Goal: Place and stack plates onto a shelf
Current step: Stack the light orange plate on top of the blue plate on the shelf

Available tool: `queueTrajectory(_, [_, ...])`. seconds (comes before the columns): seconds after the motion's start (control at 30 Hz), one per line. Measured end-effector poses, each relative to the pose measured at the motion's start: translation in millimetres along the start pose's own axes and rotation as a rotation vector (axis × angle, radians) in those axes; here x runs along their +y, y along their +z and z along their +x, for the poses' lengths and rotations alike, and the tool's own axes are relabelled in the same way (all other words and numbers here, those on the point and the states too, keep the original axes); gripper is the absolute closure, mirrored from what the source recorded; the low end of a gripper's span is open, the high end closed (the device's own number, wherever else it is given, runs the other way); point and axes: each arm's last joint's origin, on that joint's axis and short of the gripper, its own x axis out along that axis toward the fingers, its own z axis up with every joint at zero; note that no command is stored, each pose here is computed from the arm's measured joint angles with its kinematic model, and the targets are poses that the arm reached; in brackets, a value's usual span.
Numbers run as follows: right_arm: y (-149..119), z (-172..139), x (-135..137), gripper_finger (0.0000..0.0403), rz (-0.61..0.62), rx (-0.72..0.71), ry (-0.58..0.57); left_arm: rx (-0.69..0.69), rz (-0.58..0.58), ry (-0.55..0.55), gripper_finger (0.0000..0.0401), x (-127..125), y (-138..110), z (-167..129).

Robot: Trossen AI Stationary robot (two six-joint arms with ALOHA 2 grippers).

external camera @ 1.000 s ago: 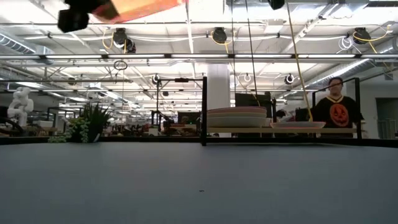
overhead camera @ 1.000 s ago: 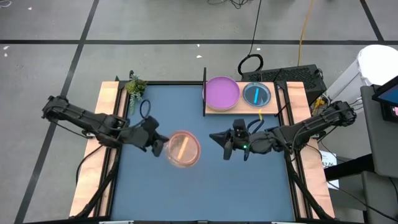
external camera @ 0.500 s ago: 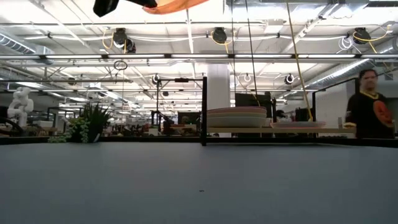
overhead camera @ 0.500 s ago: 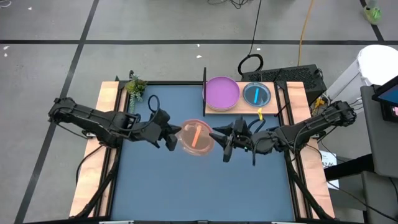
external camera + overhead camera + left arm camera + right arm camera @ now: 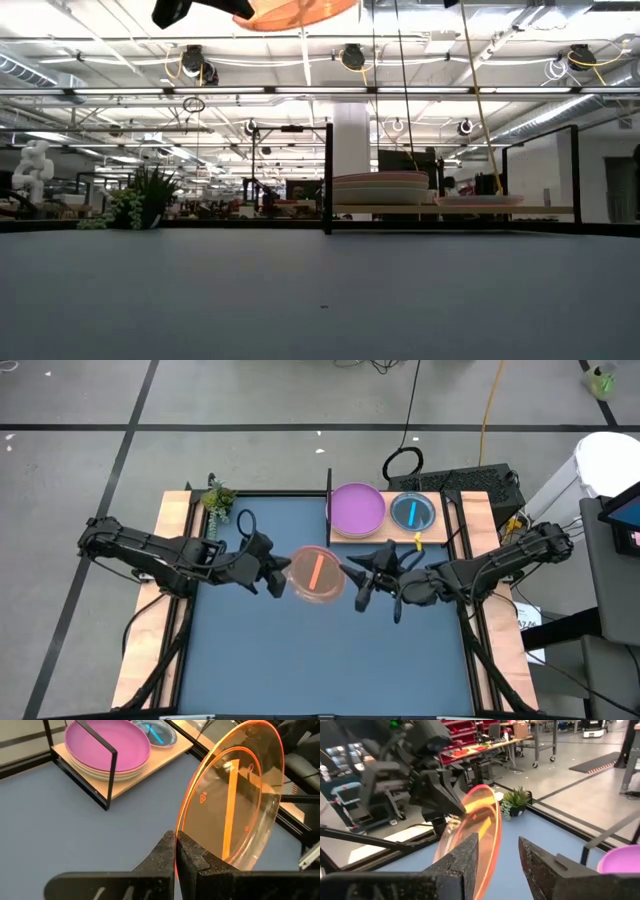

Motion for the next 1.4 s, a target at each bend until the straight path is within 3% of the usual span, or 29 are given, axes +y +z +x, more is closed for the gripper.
queueTrajectory(0.67, [-0.7,14.8,-15.8,0.0282,0.037,0.058,-0.021,-0.065,0.000,0.083,0.0398,9.2,9.0,5.3])
queueTrajectory(1.07, [-8.4,14.4,-20.2,0.0346,0.070,0.124,-0.059,-0.085,-0.019,0.101,0.0398,11.0,11.3,6.2])
queueTrajectory(1.4, [-8.6,14.3,-20.5,0.0372,0.073,0.123,-0.065,-0.141,-0.046,0.051,0.0398,3.2,16.1,10.6])
